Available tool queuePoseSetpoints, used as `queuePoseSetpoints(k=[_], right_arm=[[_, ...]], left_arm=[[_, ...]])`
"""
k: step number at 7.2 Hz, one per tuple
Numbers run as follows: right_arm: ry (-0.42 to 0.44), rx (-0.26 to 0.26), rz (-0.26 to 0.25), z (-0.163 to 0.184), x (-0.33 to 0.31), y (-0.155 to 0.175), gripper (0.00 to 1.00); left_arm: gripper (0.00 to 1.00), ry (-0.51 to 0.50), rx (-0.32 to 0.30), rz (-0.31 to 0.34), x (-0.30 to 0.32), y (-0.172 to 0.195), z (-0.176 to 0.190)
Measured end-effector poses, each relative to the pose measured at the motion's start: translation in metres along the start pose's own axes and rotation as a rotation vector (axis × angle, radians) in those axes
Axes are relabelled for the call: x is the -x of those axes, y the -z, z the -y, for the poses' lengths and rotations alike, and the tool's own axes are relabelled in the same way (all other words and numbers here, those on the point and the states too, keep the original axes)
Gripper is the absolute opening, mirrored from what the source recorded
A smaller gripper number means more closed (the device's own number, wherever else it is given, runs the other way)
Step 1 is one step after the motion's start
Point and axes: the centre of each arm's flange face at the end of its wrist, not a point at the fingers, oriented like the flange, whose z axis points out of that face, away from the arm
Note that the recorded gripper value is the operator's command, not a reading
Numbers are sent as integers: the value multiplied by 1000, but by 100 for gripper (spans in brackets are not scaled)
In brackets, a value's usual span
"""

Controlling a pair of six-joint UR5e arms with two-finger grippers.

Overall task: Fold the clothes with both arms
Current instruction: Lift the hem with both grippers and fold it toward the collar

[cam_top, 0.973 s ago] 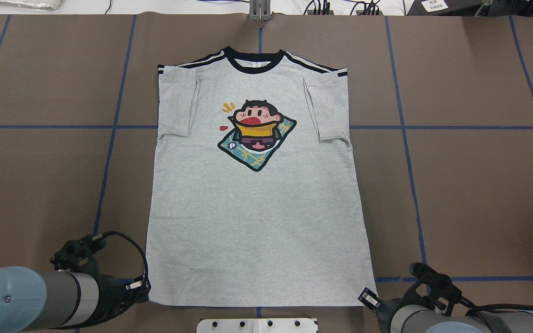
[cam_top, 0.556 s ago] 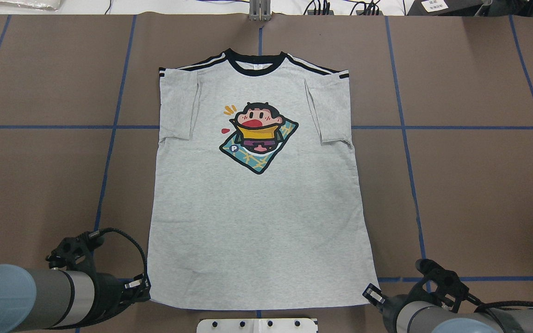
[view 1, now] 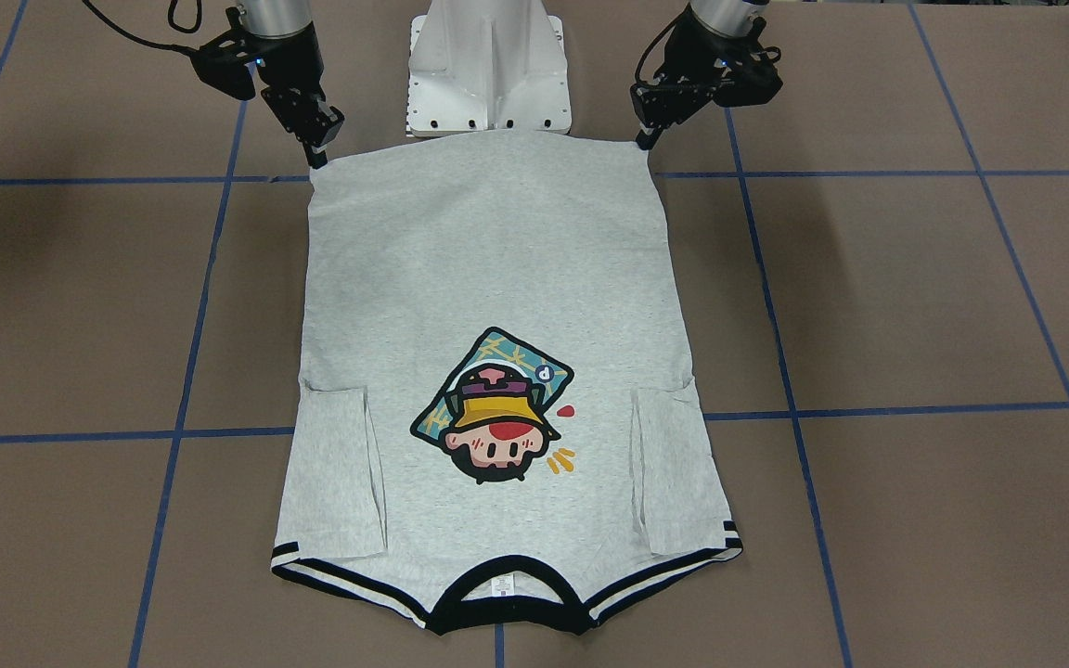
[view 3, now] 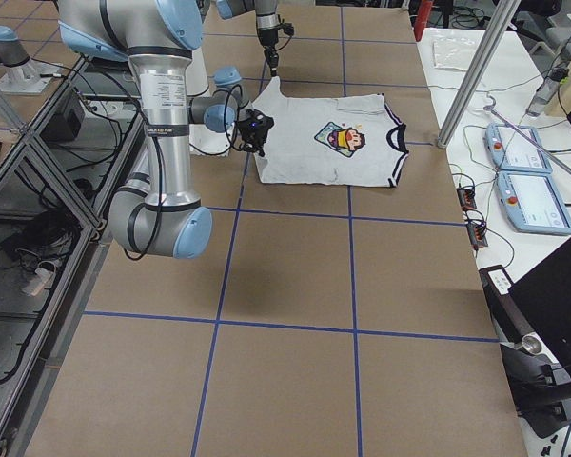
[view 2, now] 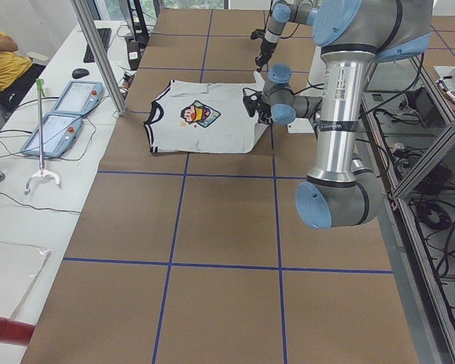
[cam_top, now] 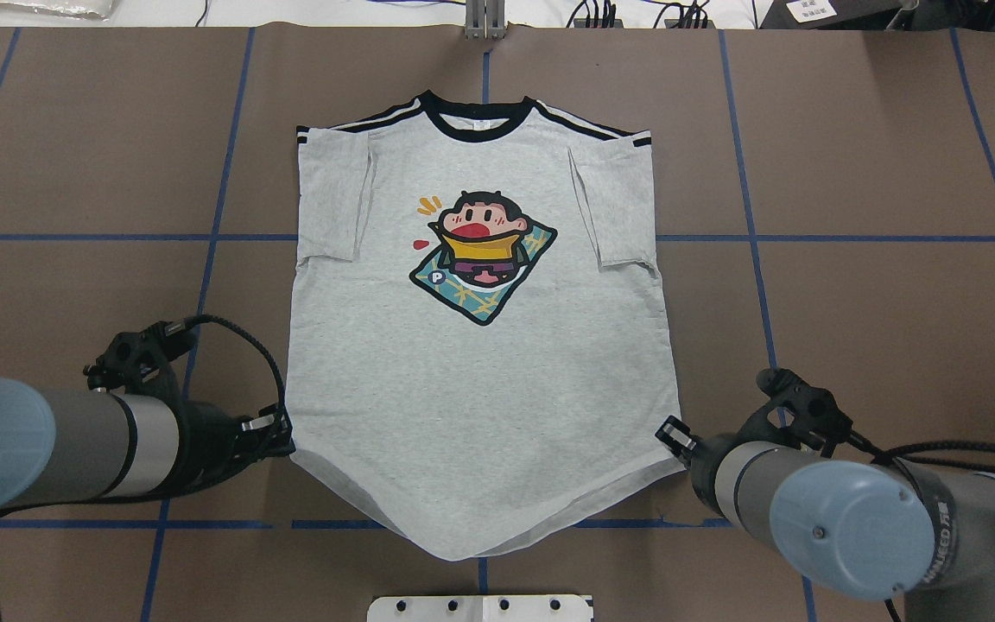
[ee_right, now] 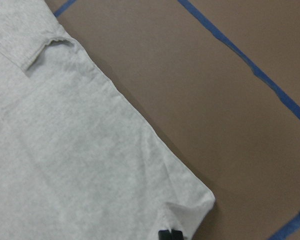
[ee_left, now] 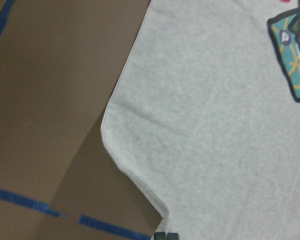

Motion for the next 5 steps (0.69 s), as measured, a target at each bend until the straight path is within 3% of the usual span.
queuePoseSetpoints(k=[2,5], right_arm=[[42,-60,-25,50,64,-8,0],[129,-185,-87,142,121,-38,0]], left_arm=[[0,-61,-117,20,-28,-25,74],[0,-117,-229,73,-41,-42,168]])
